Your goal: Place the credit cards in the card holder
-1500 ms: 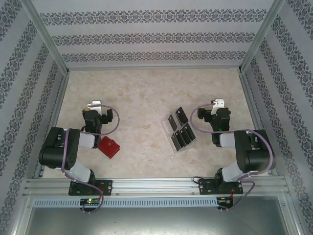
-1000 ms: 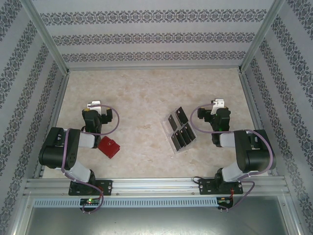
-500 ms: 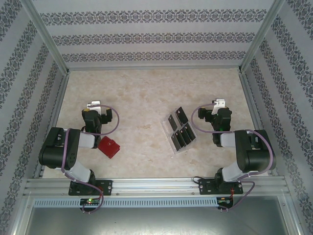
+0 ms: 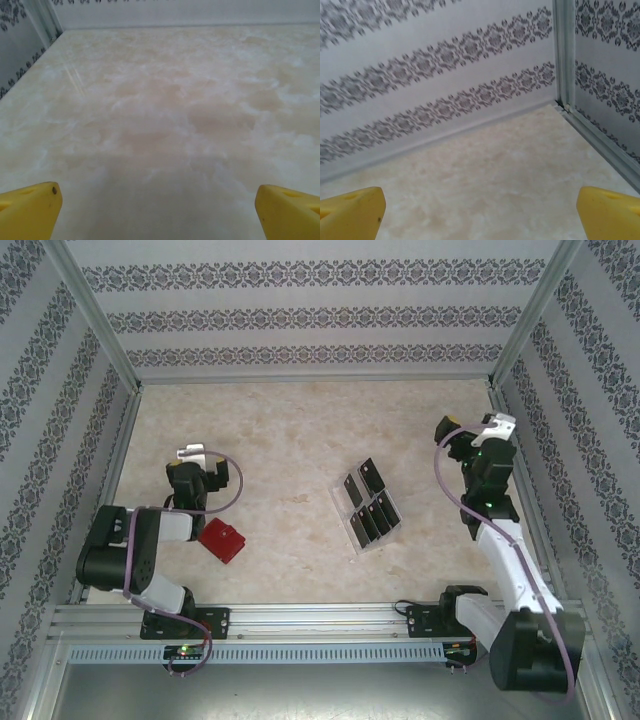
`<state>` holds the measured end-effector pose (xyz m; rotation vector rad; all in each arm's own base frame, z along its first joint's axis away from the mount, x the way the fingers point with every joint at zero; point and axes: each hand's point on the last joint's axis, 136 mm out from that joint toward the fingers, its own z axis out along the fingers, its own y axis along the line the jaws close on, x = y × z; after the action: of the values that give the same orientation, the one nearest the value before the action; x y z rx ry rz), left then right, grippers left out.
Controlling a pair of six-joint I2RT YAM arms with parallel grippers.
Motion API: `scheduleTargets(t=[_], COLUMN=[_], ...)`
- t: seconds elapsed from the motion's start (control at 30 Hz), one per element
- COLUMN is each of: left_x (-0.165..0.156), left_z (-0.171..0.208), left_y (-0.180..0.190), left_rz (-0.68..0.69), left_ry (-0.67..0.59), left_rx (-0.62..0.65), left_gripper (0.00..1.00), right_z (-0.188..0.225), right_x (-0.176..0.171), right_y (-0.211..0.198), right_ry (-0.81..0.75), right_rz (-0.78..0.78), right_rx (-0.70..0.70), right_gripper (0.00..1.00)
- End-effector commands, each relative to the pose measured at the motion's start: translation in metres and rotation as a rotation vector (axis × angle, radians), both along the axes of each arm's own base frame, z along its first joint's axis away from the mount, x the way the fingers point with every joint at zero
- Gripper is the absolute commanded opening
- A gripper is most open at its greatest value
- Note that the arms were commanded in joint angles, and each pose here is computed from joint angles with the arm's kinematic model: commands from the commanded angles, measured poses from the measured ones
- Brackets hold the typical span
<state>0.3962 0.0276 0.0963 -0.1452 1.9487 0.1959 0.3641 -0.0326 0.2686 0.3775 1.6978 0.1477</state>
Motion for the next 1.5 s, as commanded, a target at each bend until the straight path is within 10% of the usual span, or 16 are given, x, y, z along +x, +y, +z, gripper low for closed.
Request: scheduleTargets(t=[0.0,0.27,0.47,0.73,1.47], left_x=[0.007,-0.024,-0.107,-0.166,-0.182], left_z=[0.032,0.091,0.058,0.014,-0.048], left_y=[-0.004,0.001,-0.011,-0.033,-0.072], left_rz=[-0.015,0.215,0.392,0.401,0.425], left_ry=[0.028,0.151,0.455,0.548,0.644], left_rx=[0.022,-0.334,-0.556,-0.713,-0.655], left_gripper=[1.0,1.0,1.0,1.0,1.0], right_z=[-0.005,0.01,-0.006,-0.046,-0.09], right_x=[-0.01,-0.025,-0.051,-0.096,-0.135], right_y=[0.025,0.113,0.221,0.321,0.333], right_ry=[0.104,0.241,0.392,0.533,0.629], right_rz=[0.112,0.401,0.643,0.822,0.827], right_rx=[0.141,0.108,0.009,-0.102,-0.18], right_gripper=[0.98,0.98,0.91,0.87,0.86])
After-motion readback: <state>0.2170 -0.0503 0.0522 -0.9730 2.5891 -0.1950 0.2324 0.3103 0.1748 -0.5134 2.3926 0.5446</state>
